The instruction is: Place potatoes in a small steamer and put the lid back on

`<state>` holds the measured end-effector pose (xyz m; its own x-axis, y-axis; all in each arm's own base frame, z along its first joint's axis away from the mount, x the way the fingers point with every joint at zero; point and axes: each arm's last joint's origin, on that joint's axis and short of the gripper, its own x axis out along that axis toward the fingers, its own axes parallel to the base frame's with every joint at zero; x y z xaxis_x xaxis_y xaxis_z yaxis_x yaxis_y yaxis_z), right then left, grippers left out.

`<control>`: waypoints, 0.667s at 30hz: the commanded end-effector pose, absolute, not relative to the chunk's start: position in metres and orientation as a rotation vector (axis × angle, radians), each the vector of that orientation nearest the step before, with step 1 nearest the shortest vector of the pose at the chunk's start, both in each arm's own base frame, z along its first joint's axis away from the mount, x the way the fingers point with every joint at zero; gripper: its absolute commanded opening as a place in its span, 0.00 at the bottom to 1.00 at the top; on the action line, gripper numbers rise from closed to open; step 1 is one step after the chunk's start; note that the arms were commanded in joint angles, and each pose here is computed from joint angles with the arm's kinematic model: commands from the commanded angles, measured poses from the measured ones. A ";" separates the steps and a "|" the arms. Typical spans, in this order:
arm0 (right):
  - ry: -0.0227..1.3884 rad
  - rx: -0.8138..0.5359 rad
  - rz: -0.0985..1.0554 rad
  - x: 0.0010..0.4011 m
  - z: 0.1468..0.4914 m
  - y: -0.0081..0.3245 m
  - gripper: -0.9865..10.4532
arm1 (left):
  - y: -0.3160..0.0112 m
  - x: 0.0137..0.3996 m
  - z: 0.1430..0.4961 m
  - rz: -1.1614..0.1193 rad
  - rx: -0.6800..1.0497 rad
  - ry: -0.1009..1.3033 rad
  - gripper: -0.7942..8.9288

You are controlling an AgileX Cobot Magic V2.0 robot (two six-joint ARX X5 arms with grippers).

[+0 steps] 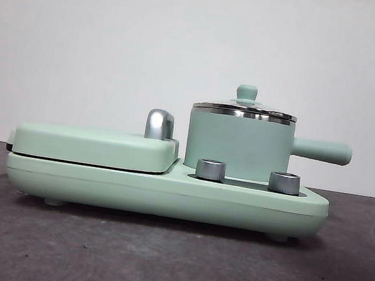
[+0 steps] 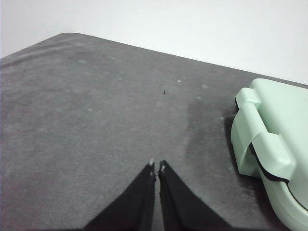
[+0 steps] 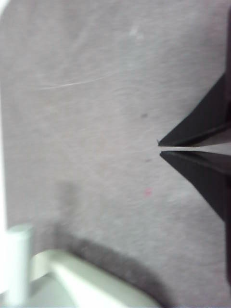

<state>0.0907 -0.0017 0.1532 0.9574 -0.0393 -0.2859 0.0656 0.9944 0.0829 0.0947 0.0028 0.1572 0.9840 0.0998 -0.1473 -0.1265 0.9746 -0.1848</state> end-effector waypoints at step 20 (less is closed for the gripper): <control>0.147 0.070 -0.068 0.096 0.152 -0.002 0.09 | 0.003 0.095 0.150 0.119 -0.198 0.163 0.10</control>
<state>0.0957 -0.0023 0.1533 0.9866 -0.0579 -0.1528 0.0697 0.9949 0.0732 0.0947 0.0028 0.1572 0.9840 0.0998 -0.1473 -0.1265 0.9746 -0.1848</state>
